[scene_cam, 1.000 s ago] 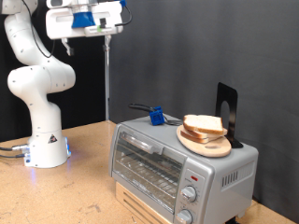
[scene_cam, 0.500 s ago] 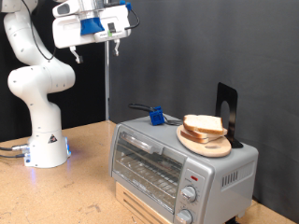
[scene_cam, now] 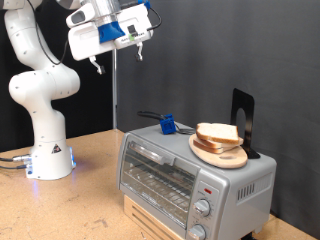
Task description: Make a piece of toast with the oven
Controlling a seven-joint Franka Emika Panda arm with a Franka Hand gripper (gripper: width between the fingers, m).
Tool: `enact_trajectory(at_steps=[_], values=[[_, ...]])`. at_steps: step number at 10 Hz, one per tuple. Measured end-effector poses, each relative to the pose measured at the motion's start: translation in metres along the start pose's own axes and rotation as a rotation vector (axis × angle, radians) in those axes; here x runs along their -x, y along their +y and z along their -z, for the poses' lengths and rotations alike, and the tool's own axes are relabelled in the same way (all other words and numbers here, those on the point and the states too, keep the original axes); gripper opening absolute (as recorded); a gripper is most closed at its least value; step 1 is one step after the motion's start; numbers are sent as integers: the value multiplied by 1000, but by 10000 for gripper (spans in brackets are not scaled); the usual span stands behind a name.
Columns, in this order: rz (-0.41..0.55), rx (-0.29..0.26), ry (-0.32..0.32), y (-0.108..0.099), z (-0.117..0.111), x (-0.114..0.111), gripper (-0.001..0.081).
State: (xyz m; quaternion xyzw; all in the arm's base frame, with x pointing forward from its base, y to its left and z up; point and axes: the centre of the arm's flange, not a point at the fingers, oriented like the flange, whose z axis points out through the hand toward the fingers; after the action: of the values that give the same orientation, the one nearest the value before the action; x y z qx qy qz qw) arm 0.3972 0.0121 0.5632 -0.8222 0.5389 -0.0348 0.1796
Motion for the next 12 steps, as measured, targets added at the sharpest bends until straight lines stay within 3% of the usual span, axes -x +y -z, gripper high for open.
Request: enact_trajectory(at_steps=[2, 3, 4, 7, 12], values=[[175, 40, -176, 8, -6, 1, 808], [230, 55, -236, 8, -10, -2, 808], [256, 60, -252, 5, -15, -7, 808], [244, 48, -189, -10, -41, -24, 808], [226, 90, -97, -15, -78, -47, 808]])
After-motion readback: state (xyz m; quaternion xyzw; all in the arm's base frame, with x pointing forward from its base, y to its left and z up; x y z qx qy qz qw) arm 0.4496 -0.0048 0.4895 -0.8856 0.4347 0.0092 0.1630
